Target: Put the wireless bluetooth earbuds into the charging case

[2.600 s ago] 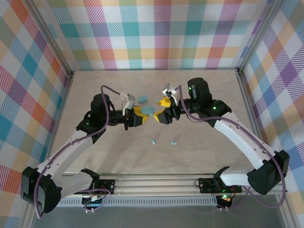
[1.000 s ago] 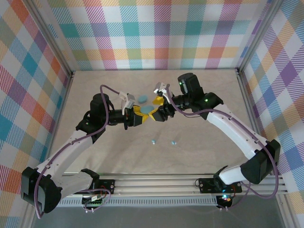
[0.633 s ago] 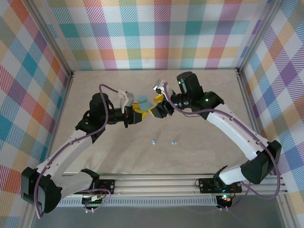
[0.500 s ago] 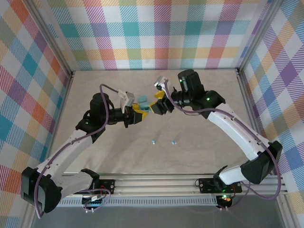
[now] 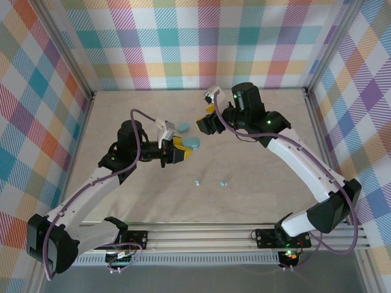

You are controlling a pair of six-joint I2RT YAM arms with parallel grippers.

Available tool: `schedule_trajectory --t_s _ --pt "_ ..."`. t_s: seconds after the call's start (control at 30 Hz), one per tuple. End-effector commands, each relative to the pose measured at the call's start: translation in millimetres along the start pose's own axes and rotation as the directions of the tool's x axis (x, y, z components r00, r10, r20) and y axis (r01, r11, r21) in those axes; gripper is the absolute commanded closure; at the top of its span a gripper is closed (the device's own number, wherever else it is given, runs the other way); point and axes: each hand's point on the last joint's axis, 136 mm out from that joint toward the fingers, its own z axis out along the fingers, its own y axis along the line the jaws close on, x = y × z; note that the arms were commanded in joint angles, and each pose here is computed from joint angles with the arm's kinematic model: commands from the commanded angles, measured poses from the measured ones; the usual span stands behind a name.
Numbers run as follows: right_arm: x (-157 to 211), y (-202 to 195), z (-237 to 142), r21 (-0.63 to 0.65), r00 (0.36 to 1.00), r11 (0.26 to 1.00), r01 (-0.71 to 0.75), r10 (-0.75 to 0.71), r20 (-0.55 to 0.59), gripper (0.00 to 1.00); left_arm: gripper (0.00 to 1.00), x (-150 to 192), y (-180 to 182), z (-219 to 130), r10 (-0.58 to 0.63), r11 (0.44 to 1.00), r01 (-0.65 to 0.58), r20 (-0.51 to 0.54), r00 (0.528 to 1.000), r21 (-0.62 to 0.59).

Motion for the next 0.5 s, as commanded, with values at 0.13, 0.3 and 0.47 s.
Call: schedule_trajectory --t_s 0.13,0.3,0.47 --pt "21.3 57.4 -33.4 -0.246 0.992 0.963 0.111 -0.093 0.087 0.29 1.0 -5.9 0.1 1.7 0.007 1.0 -0.007 0.012 1.0 0.003" --pt "35.9 76.0 -35.8 -0.306 0.984 0.936 0.172 -0.148 0.101 0.27 1.0 -7.8 -0.6 2.3 0.005 1.0 -0.005 0.015 1.0 0.011" --pt "41.6 78.4 -19.8 -0.301 0.978 0.931 0.206 -0.2 0.05 0.27 1.0 -8.5 -2.4 2.2 0.003 1.0 -0.003 0.026 1.0 0.019"
